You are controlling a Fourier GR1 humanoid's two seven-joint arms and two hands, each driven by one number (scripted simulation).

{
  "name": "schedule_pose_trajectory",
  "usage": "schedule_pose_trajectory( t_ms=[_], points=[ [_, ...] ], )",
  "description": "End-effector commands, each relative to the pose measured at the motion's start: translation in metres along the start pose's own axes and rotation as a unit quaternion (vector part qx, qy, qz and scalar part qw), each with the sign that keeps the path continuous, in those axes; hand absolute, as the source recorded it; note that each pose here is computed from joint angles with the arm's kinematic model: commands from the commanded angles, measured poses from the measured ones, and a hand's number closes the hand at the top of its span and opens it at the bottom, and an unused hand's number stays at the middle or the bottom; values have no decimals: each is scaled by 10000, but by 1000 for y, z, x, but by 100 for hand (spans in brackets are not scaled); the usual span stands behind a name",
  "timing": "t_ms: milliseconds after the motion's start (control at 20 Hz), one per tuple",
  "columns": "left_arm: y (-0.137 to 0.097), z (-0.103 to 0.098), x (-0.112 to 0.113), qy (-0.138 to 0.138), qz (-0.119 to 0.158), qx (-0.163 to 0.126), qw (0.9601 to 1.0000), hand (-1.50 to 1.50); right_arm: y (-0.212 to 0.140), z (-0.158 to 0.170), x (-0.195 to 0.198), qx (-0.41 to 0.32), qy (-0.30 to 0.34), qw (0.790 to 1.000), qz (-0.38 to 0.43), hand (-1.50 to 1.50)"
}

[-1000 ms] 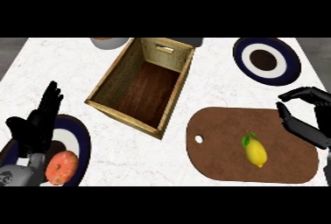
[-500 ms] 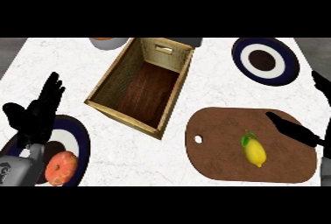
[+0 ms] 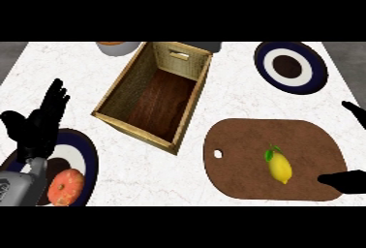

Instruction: Pick the lemon from the cutting board and place it in the basket

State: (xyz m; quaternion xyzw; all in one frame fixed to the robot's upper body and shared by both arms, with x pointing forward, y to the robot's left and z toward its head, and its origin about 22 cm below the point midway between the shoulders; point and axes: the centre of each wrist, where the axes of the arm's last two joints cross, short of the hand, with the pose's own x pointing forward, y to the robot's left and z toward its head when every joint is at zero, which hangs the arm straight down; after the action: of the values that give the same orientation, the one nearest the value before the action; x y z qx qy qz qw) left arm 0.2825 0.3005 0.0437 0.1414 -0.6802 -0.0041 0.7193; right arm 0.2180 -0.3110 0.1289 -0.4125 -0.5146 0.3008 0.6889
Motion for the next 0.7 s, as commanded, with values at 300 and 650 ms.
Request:
schedule_pose_trajectory(
  t_ms=[300,650],
  points=[
    [-6,0,-5,-80,48,-98,9999,0,-46,48,41,1118,434,9927,151,-150],
    [0,-3,1,-35,77,-99,9999,0,-27,39,19,646,255,9970,-344,-150]
  ],
)
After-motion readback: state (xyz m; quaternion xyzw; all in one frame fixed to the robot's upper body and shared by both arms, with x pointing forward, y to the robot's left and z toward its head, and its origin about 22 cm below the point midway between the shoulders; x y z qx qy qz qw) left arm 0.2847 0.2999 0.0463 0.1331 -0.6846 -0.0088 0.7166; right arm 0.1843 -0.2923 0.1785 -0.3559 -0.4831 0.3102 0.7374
